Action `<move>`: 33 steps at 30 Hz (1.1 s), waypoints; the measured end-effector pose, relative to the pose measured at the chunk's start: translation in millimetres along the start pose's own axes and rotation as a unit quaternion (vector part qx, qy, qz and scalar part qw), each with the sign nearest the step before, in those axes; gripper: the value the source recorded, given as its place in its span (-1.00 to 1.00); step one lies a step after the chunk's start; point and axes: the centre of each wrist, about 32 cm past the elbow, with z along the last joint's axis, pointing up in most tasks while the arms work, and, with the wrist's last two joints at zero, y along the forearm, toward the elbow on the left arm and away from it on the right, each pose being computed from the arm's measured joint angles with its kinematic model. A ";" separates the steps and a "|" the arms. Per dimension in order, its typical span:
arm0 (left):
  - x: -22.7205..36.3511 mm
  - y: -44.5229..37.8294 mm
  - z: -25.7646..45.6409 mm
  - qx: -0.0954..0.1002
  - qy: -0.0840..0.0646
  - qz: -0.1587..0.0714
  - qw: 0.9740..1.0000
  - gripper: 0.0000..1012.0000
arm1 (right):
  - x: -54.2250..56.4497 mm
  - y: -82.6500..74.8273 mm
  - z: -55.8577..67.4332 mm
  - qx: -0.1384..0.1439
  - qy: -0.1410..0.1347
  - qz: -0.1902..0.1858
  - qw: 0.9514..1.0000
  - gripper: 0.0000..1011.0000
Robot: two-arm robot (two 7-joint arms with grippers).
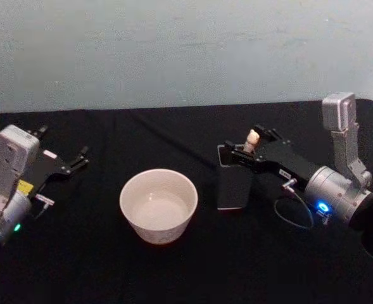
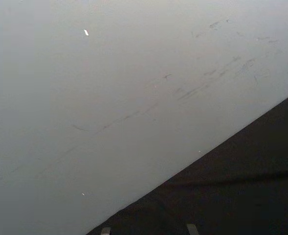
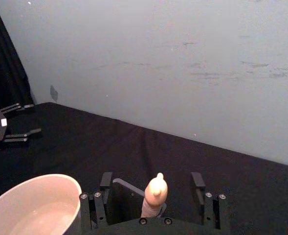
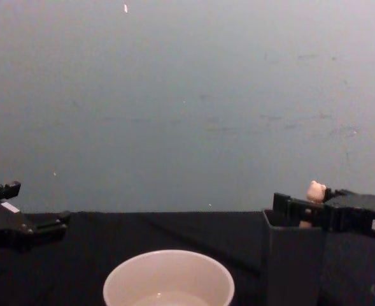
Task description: Pick up the stirring spoon with one hand, stir inside the cup, then place it back in its original position.
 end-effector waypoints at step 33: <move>0.0 0.0 0.0 0.000 0.000 0.000 1.000 0.98 | 0.1 -1.1 0.0 0.002 0.000 -0.002 1.000 -0.24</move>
